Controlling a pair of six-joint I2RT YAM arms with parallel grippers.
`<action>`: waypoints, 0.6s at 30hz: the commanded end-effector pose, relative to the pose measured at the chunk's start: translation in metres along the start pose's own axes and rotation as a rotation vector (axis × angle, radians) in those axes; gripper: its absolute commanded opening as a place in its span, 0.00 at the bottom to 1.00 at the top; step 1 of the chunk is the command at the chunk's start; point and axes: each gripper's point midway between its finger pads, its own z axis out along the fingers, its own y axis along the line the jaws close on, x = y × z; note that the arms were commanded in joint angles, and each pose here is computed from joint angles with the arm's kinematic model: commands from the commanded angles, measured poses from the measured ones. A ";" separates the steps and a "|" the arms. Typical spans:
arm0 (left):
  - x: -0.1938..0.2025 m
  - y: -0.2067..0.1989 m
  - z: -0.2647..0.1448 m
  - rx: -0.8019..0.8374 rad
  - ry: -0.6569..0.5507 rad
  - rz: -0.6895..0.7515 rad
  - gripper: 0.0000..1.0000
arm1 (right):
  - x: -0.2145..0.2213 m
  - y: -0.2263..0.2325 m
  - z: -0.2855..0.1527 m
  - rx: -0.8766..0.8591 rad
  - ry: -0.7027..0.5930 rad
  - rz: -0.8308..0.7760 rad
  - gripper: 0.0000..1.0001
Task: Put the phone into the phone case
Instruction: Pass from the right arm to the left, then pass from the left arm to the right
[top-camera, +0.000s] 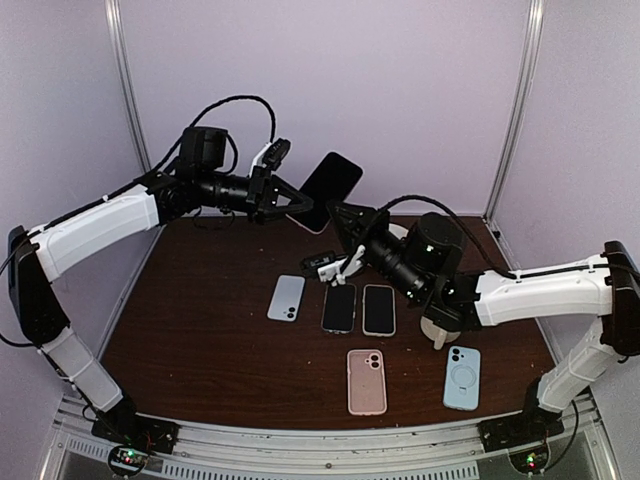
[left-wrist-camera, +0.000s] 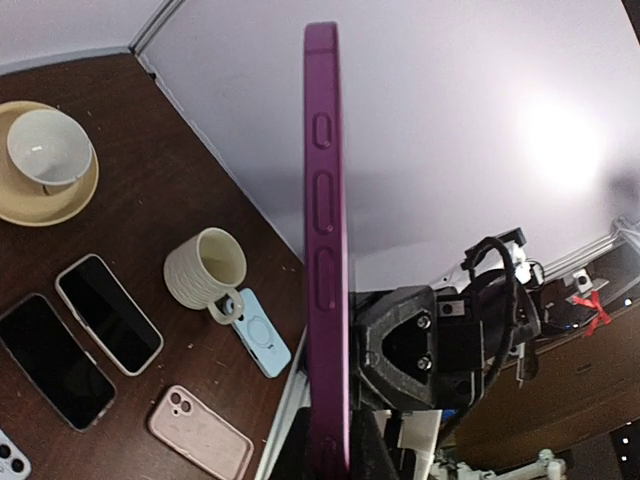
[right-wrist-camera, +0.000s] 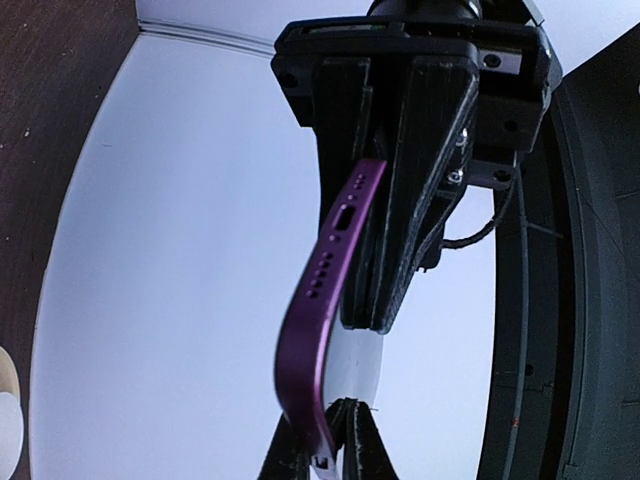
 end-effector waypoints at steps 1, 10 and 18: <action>0.001 -0.030 0.003 0.106 -0.004 0.160 0.00 | 0.014 -0.047 -0.001 0.143 0.045 0.124 0.00; -0.024 -0.054 -0.019 0.036 -0.148 0.354 0.00 | 0.037 -0.039 -0.011 0.174 0.175 0.280 0.99; -0.049 -0.033 -0.047 -0.302 -0.291 0.634 0.00 | 0.069 -0.050 -0.040 0.158 0.335 0.926 0.99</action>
